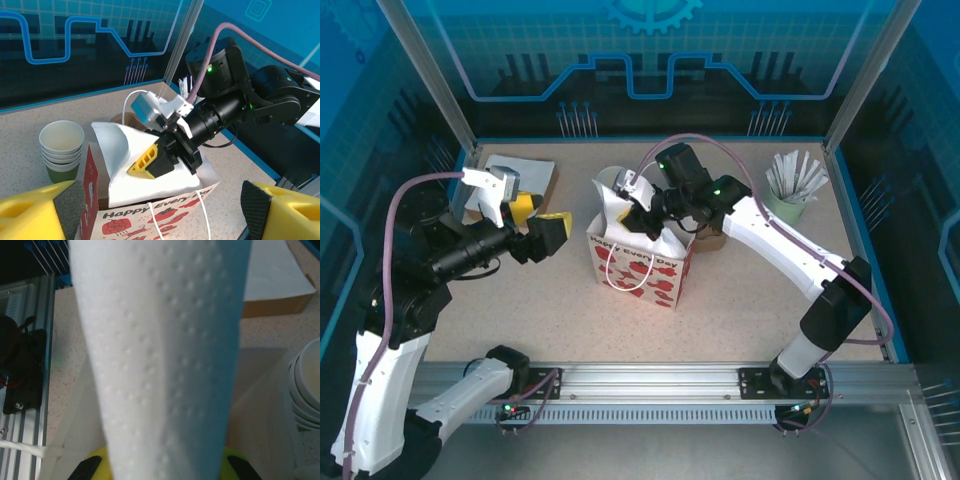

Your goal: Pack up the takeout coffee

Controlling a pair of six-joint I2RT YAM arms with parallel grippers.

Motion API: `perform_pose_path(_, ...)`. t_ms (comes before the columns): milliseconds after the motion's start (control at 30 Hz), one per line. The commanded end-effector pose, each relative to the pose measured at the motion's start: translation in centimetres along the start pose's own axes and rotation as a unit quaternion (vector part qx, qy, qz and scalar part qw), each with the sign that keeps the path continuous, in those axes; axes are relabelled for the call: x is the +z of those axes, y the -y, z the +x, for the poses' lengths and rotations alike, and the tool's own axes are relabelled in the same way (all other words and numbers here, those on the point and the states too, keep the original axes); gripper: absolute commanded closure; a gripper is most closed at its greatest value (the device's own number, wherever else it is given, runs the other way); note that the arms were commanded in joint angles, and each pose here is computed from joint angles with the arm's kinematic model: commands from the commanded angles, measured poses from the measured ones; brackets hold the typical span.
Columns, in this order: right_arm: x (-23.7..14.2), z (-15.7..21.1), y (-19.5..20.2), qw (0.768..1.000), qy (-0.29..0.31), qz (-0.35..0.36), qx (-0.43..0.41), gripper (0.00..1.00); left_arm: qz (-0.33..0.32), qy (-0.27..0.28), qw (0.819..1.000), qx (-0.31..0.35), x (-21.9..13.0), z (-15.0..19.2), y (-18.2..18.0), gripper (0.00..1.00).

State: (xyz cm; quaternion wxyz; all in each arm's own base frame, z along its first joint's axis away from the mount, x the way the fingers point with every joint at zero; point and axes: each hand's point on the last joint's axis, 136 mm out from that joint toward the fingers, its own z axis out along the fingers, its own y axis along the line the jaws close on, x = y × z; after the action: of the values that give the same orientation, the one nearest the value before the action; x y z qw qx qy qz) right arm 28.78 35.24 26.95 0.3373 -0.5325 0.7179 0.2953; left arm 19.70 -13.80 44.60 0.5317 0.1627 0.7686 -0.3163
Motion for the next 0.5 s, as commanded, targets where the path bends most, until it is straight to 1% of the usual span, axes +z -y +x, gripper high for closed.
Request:
perform_pose_path(0, 1.3, 2.5, 0.2, 0.999, -0.041, 0.000, -0.008, 1.00, 0.001, 0.010, 1.000, 0.002, 0.3, -0.6, 0.0, 0.16)
perform_pose_path(167, 2.8, 5.3, 0.4, 0.996, -0.089, -0.003, -0.003, 1.00, -0.001, 0.010, 1.000, 0.002, 0.5, -0.7, -0.2, 0.16)
perform_pose_path(267, 3.2, 6.4, 0.5, 0.994, -0.109, -0.002, -0.001, 1.00, -0.001, 0.011, 1.000, 0.004, 0.5, -0.8, -0.1, 0.16)
perform_pose_path(400, 3.6, 8.0, 0.5, 0.988, -0.153, 0.005, -0.018, 1.00, -0.003, 0.007, 1.000, 0.003, 0.7, -0.6, -0.3, 0.16)
perform_pose_path(467, 3.7, 8.5, 0.5, 0.985, -0.173, 0.006, -0.023, 0.98, -0.003, 0.006, 1.000, 0.002, 0.8, -0.6, -0.3, 0.16)
